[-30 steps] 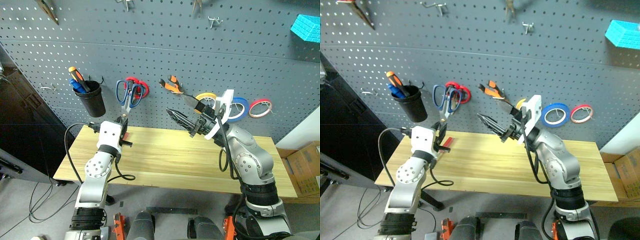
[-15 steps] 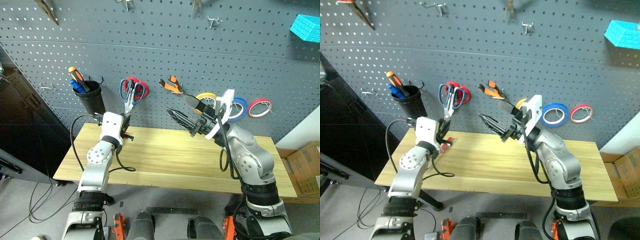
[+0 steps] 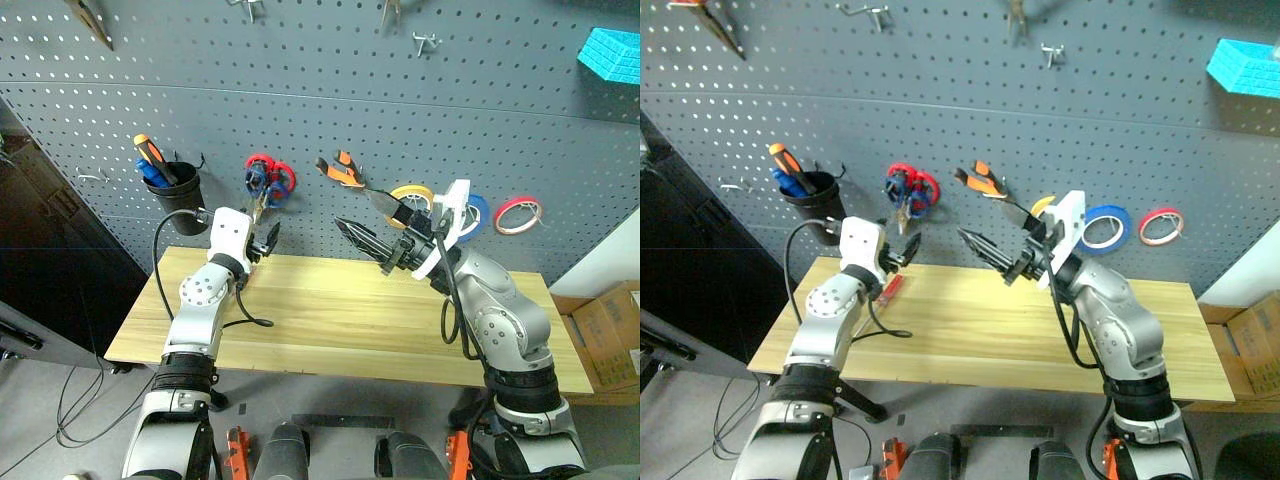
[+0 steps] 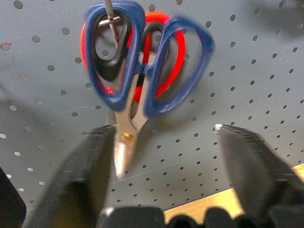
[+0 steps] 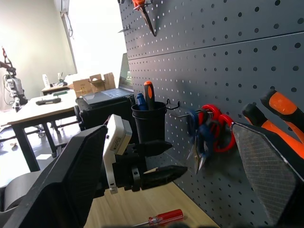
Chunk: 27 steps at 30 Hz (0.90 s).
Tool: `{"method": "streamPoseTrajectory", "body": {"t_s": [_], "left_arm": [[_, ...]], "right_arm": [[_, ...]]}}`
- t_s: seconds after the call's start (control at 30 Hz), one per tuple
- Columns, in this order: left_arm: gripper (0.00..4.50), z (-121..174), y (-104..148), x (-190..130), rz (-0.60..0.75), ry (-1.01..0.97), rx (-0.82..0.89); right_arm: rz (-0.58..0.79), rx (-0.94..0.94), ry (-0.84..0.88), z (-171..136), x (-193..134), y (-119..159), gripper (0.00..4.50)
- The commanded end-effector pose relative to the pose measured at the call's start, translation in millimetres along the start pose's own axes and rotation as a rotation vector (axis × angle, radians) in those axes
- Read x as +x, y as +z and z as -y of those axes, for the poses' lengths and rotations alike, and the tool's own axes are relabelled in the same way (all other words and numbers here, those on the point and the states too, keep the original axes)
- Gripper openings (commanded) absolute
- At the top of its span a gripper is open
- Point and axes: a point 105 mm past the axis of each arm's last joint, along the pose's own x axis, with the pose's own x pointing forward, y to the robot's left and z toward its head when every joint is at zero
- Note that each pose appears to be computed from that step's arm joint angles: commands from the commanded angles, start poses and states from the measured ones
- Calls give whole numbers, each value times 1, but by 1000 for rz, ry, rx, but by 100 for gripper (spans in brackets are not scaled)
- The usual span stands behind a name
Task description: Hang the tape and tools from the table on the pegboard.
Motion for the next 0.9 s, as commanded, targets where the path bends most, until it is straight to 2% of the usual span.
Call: {"method": "streamPoseTrajectory", "body": {"t_s": [0.03, 0.2, 0.27, 0.4, 0.47, 0.63, 0.83, 0.9], "left_arm": [[448, -1, 10, 0, 44, 4, 8], [448, -8, -5, -15, -15, 44, -27], [448, -10, -18, -29, -64, 69, -47], [448, -14, -53, -67, -224, 114, -33], [448, -23, -63, -76, -286, 144, -30], [448, -48, -77, -71, -392, 161, -48], [448, -72, -83, -42, -485, 90, -38], [448, -76, -87, -36, -516, 66, -21]], "right_arm": [[46, -37, 15, -5, -1, 14, 450], [28, -41, 17, -7, -3, 10, 450], [-33, -63, 8, -7, -7, -2, 450], [-372, -211, 7, -7, -28, -62, 450], [-446, -228, 30, -11, -33, -78, 450], [-459, -212, 32, -15, -14, -88, 450], [-345, -141, 150, -34, 24, -67, 450], [-351, -183, 206, -41, 31, -63, 450]]}}
